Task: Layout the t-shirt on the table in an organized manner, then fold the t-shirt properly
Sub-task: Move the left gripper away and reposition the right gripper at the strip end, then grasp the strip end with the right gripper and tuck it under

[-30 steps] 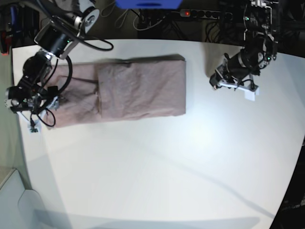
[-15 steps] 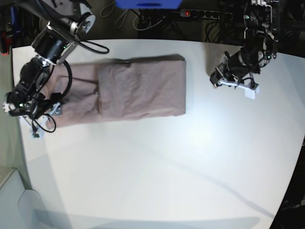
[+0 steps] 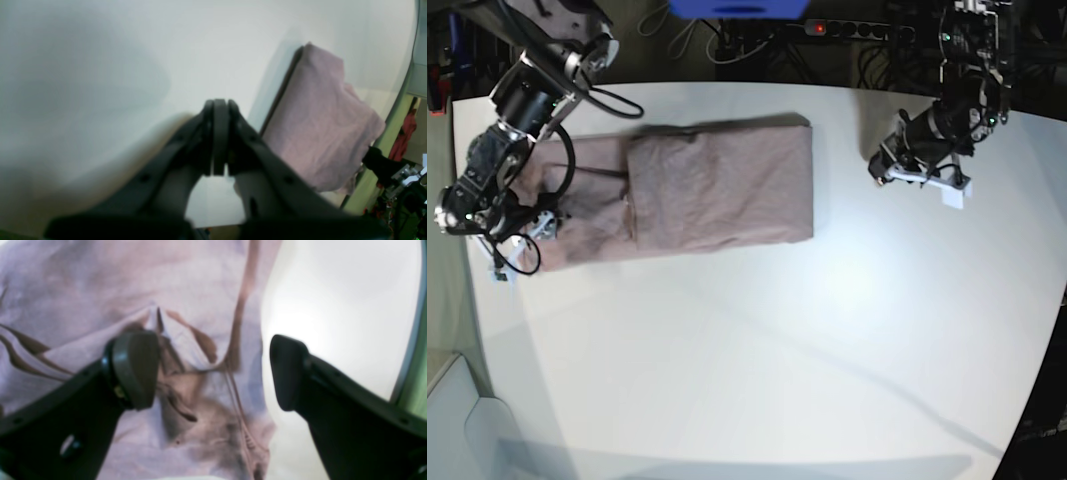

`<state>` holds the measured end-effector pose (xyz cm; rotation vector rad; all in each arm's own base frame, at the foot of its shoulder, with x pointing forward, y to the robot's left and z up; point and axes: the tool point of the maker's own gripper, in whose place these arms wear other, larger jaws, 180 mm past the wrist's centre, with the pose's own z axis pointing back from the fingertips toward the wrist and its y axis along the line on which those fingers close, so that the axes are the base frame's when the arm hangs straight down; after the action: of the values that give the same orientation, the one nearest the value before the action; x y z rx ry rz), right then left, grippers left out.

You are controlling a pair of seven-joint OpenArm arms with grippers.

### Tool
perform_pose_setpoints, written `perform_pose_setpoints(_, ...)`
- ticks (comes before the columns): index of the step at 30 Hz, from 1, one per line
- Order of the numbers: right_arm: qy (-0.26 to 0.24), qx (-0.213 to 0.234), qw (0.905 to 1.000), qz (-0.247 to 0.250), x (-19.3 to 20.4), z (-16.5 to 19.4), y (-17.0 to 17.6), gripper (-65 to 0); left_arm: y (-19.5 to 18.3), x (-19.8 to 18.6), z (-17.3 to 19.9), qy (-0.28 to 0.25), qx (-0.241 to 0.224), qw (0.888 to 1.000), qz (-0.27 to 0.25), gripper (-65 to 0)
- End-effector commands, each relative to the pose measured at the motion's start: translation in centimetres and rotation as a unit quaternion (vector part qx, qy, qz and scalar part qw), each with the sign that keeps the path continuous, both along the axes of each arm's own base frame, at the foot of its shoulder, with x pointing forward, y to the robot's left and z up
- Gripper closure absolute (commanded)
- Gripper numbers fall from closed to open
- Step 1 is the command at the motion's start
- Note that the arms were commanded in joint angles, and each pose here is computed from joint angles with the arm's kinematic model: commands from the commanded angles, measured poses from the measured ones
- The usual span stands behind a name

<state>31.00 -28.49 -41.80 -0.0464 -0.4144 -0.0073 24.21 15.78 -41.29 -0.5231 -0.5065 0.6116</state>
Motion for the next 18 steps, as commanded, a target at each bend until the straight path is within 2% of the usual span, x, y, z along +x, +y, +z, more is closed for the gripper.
perform_pose_setpoints(1, -0.021, -0.016, 0.9997, -0.001, 1.1, 1.5, -1.2, -52.4, 0.3, 0.6, 0.8, -0.013, 0.001, 1.0, 0.001, 0.0)
perform_pose_setpoints(8, -0.016, -0.008, 0.9998, 0.001, 0.8, 0.8, -0.8, -52.4, 0.3, 0.6, 0.8, -0.013, 0.001, 1.0, 0.001, 0.0)
perform_pose_setpoints(12, 0.024, 0.031, 0.9992, 0.004, -0.4, -2.2, 0.5, -52.3, 0.3, 0.6, 0.8, -0.014, 0.002, 1.0, 0.002, 0.0)
perform_pose_setpoints(15, 0.015, 0.084, 0.9962, -0.02, -0.8, -3.2, 1.2, -52.2, 0.3, 0.6, 0.8, -0.014, 0.002, 1.0, 0.002, 0.0)
perform_pose_setpoints(18, 0.01, 0.111, 0.9929, -0.042, -1.7, -3.8, 0.8, -52.2, 0.3, 0.5, 0.7, -0.012, 0.002, 1.0, 0.002, 0.0)
